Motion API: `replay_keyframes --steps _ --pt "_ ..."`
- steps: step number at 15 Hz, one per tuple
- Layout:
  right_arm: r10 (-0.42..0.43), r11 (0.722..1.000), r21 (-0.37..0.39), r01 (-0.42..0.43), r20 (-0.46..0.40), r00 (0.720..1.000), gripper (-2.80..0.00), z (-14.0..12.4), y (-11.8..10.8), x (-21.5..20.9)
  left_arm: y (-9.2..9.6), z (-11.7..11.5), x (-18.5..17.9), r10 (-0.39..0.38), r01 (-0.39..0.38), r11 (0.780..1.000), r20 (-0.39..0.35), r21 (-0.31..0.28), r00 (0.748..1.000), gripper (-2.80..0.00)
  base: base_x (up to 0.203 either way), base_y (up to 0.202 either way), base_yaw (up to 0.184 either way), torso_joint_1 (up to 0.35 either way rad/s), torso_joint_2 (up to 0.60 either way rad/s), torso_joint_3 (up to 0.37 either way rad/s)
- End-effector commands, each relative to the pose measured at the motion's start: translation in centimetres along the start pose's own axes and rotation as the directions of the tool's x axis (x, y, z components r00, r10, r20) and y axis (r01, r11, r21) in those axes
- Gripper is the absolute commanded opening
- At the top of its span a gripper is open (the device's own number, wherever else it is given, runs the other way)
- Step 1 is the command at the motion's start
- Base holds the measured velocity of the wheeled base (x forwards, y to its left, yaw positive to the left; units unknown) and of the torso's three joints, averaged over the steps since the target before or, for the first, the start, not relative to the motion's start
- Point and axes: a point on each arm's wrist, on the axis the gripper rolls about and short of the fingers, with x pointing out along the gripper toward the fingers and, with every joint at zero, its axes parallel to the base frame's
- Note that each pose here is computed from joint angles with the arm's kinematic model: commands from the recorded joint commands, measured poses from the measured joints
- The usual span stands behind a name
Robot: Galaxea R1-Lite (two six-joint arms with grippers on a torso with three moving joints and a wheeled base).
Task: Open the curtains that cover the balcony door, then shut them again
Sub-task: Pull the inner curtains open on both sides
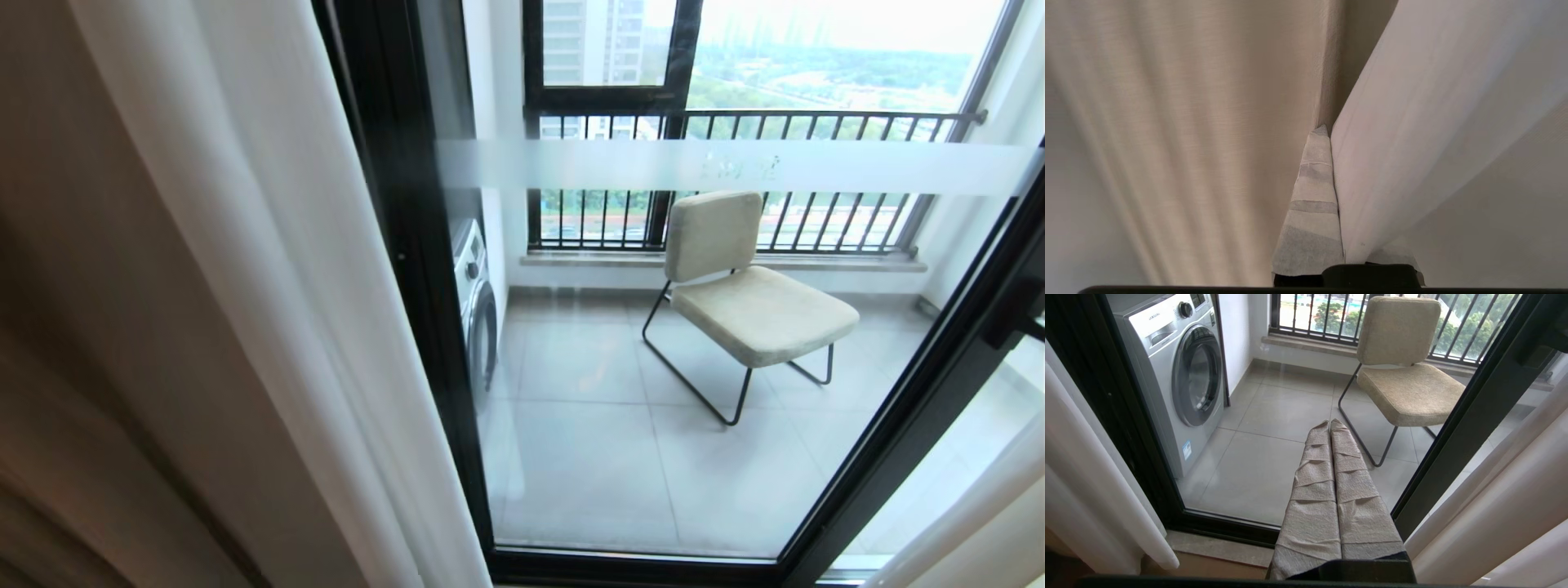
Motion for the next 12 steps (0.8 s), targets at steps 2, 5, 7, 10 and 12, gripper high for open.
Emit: replay_keyframes --steps 2,5,7,10,12 --pt "0.000 1.000 -0.001 0.000 0.001 1.000 -2.80 0.0 0.0 0.0 2.7 -1.3 1.5 0.070 -0.070 0.998 -0.026 0.008 0.997 -2.80 0.000 0.000 0.000 0.000 0.00 0.000" --pt "0.000 1.000 -0.001 0.000 0.001 1.000 -2.80 0.0 0.0 0.0 5.1 -1.8 2.6 0.128 -0.128 0.992 -0.025 0.016 0.991 -2.80 0.000 0.000 0.000 0.000 0.00 0.000" --pt "0.001 1.000 -0.001 -0.001 0.001 1.000 -2.80 0.0 0.0 0.0 6.5 -2.3 3.3 0.159 -0.159 0.987 -0.028 0.020 0.987 -2.80 0.000 0.000 0.000 0.000 0.00 0.000" --pt "0.000 1.000 -0.001 0.000 0.001 1.000 -2.80 0.0 0.0 0.0 7.9 -3.5 4.5 0.185 -0.184 0.983 -0.045 0.022 0.982 -2.80 0.000 0.000 0.000 0.000 0.00 0.000" --pt "0.000 1.000 -0.001 0.000 0.001 1.000 -2.80 0.0 0.0 0.0 8.4 -4.3 5.4 0.187 -0.186 0.982 -0.050 0.022 0.981 -2.80 0.000 0.000 0.000 0.000 0.00 0.000"
